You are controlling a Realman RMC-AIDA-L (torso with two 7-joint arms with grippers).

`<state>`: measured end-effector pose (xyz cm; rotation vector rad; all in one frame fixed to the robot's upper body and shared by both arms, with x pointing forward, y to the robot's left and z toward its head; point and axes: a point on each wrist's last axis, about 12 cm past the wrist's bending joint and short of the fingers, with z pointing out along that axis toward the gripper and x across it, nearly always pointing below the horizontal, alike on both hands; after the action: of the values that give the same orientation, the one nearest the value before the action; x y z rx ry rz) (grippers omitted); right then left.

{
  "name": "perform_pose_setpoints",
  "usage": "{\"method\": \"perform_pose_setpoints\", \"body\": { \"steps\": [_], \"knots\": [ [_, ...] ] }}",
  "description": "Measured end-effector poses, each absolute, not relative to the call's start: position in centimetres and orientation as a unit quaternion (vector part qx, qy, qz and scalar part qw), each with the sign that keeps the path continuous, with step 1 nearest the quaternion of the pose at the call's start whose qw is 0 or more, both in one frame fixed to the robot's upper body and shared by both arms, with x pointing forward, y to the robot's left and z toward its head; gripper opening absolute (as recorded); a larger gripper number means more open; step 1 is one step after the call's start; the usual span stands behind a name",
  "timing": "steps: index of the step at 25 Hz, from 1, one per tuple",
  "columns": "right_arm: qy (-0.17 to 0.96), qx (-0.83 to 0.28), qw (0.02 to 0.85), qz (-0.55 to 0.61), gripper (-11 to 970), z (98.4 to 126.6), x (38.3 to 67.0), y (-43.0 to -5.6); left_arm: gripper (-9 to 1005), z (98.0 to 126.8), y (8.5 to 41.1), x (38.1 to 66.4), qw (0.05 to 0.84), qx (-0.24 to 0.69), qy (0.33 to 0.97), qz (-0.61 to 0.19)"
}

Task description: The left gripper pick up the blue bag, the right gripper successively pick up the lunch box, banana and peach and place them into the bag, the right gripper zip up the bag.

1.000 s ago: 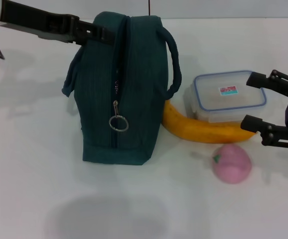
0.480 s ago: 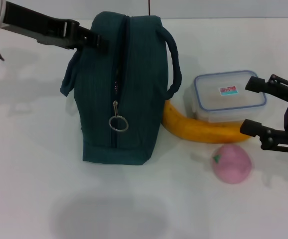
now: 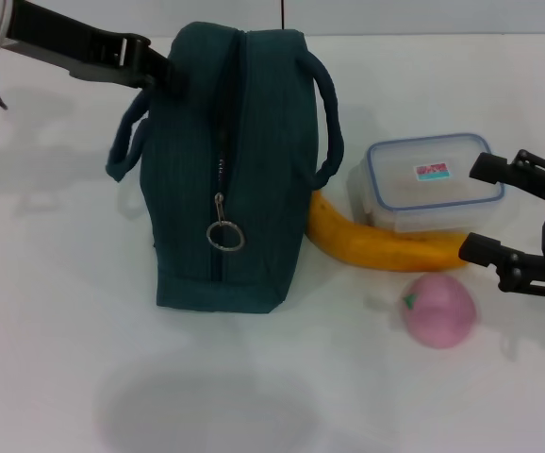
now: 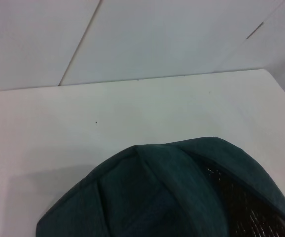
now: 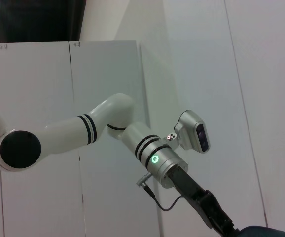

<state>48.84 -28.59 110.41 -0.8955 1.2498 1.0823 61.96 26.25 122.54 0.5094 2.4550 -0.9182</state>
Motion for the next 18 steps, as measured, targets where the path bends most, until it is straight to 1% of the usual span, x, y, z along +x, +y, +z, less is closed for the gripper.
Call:
{"method": "perform_pose_setpoints", "body": {
  "steps": [4,7,11,14,17,18],
  "knots": [
    [0.536,-0.383,0.588,0.469,858,110.3,48.8,-28.5,181,122.5,26.2,62.0,0.234,0.187,0.894,-0.334],
    [0.532,-0.378,0.591,0.474,858,110.3,48.7,-28.5,67,122.6,26.3,62.0,0.235,0.189,0.893,-0.333],
    [0.525,-0.348,0.605,0.487,858,110.3,48.6,-28.5,61,122.6,26.4,62.0,0.239,0.187,0.892,-0.336],
    [0.522,-0.303,0.626,0.494,857,110.0,48.4,-28.8,56,122.5,26.4,61.9,0.24,0.184,0.891,-0.338],
    [0.522,-0.222,0.659,0.493,857,109.5,48.4,-29.4,52,122.3,26.3,61.9,0.239,0.184,0.891,-0.34],
    [0.525,-0.178,0.675,0.486,857,109.1,48.4,-29.8,50,122.3,26.2,61.8,0.239,0.184,0.89,-0.341]
  ]
}}
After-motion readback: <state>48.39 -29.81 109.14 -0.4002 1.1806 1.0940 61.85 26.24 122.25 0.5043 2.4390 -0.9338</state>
